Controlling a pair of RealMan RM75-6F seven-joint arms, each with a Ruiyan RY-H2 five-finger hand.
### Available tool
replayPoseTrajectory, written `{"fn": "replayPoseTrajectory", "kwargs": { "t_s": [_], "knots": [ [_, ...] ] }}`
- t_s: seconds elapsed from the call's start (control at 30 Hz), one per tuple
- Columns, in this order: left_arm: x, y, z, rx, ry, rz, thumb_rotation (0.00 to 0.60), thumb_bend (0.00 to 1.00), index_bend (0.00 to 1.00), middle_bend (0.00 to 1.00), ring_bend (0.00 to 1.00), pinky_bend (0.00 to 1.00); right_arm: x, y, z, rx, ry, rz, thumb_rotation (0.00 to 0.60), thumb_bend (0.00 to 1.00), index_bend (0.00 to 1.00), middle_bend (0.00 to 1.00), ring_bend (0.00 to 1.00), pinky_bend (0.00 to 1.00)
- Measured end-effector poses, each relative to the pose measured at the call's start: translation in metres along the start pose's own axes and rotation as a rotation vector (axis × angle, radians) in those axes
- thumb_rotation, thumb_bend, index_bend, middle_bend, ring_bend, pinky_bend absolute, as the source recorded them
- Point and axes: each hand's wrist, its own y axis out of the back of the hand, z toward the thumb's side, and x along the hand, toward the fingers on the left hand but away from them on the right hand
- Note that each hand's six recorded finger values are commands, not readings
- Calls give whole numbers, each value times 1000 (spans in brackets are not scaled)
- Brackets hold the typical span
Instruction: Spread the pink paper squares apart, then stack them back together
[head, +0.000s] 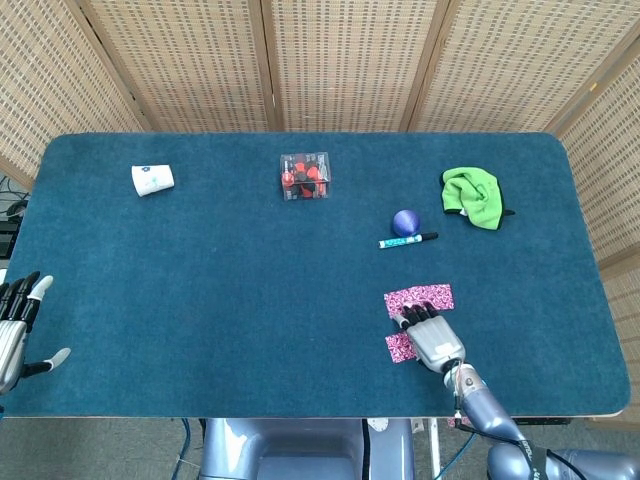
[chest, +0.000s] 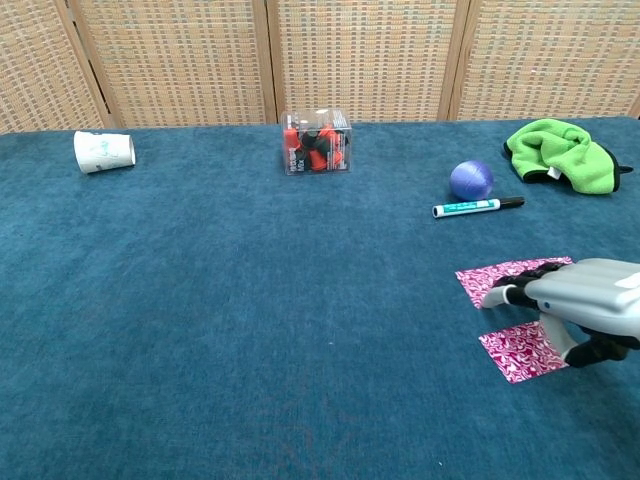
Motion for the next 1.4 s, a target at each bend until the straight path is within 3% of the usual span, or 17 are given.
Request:
{"fn": "replayPoseTrajectory", "kwargs": {
  "t_s": [0.6, 0.67, 0.73, 0.8, 0.83, 1.13, 1.4],
  "knots": [
    [0, 0, -1, -4, 0, -7, 600, 0, 0, 0, 0, 0, -23, 25, 56, -42, 33, -2, 600, 993, 101, 53, 0, 0],
    [0, 0, -1, -4, 1, -7, 600, 0, 0, 0, 0, 0, -24, 30, 61, -48, 39, -13, 600, 835, 101, 22, 0, 0],
    [0, 0, -1, -5, 1, -7, 600, 0, 0, 0, 0, 0, -24, 34, 64, -59, 46, -24, 600, 477, 101, 1, 0, 0],
    [0, 0, -1, -5, 0, -7, 600, 0, 0, 0, 0, 0, -23, 41, 66, -67, 53, -43, 600, 305, 101, 0, 0, 0],
    [0, 0, -1, -4, 0, -8, 600, 0, 0, 0, 0, 0, -22, 46, 67, -71, 59, -60, 600, 265, 101, 0, 0, 0],
    [1, -1, -1, 8, 13, -10, 600, 0, 0, 0, 0, 0, -17, 88, 58, -71, 71, -221, 600, 234, 124, 0, 0, 0],
    [1, -1, -1, 1, 13, -20, 600, 0, 0, 0, 0, 0, -29, 99, 48, -47, 34, -270, 600, 259, 179, 0, 0, 0]
  ]
}}
